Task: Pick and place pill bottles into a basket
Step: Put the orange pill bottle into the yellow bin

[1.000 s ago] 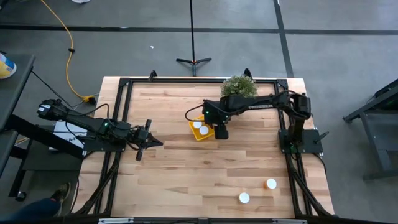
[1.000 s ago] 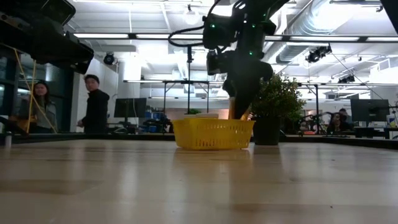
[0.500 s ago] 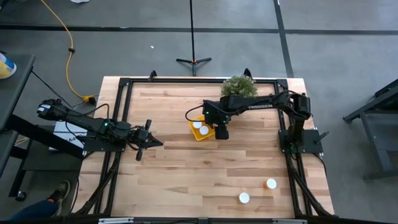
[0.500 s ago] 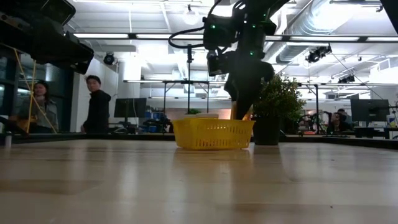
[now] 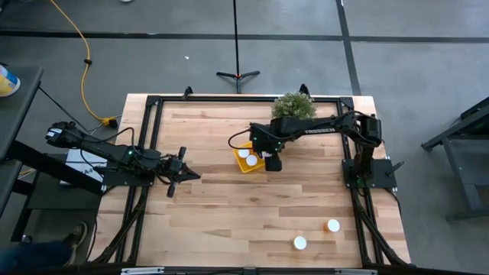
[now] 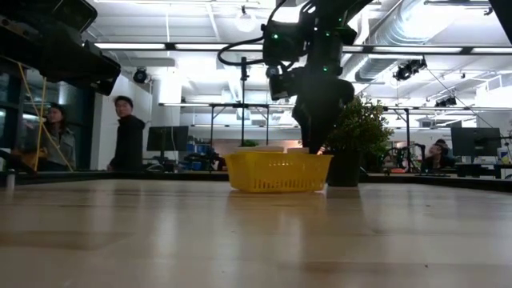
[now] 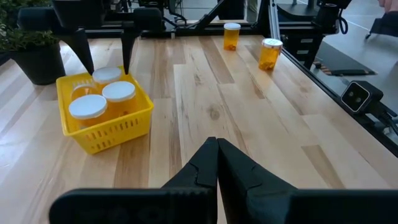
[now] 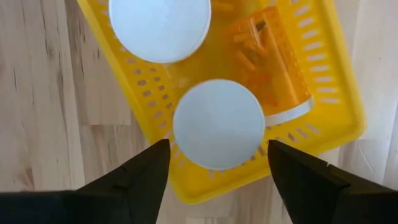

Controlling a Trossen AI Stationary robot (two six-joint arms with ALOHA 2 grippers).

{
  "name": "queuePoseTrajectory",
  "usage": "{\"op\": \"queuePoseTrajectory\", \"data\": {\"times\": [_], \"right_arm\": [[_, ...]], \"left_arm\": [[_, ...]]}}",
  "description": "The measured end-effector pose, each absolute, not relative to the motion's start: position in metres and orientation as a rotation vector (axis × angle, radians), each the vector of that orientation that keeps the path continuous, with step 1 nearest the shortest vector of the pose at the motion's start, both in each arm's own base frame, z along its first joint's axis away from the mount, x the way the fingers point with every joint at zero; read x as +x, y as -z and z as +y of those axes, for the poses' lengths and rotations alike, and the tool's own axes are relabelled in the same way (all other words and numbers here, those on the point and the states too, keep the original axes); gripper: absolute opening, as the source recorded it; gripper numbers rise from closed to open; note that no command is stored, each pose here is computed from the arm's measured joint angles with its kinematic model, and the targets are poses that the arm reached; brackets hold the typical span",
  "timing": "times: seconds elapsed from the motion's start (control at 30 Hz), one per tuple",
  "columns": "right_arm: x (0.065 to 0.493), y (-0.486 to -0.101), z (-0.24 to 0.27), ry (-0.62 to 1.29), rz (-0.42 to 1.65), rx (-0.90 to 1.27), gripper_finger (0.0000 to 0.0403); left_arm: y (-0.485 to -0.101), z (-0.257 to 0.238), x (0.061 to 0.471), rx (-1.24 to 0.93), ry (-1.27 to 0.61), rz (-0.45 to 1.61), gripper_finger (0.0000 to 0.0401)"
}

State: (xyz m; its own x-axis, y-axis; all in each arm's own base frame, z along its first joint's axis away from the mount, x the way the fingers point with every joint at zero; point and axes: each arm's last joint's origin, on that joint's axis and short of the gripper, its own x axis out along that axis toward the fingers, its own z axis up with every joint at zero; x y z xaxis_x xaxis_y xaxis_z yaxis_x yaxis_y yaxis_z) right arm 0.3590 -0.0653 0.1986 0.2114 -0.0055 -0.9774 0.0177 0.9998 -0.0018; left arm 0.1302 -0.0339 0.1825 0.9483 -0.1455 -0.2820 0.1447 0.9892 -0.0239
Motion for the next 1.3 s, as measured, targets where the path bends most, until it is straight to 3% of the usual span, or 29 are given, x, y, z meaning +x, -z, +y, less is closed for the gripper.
{"op": "queuePoseTrajectory", "data": {"times": [0.27,0.43,0.73,0.87,1.3], "right_arm": [[0.357,-0.201,-0.067,0.021,1.388,-0.026,0.0264],[0.360,-0.222,-0.069,0.065,1.399,-0.055,0.0264],[0.383,-0.260,-0.071,0.018,1.178,-0.090,0.0264],[0.388,-0.256,-0.073,-0.034,1.109,-0.152,0.0264],[0.382,-0.246,-0.081,-0.098,1.151,-0.276,0.0251]], "left_arm": [[-0.183,-0.034,0.130,-0.004,0.148,0.284,0.0046],[-0.183,-0.034,0.130,-0.004,0.148,0.281,0.0046],[-0.183,-0.034,0.130,-0.005,0.148,0.279,0.0046],[-0.183,-0.034,0.130,-0.005,0.148,0.278,0.0046],[-0.183,-0.034,0.130,-0.004,0.148,0.279,0.0046]]}}
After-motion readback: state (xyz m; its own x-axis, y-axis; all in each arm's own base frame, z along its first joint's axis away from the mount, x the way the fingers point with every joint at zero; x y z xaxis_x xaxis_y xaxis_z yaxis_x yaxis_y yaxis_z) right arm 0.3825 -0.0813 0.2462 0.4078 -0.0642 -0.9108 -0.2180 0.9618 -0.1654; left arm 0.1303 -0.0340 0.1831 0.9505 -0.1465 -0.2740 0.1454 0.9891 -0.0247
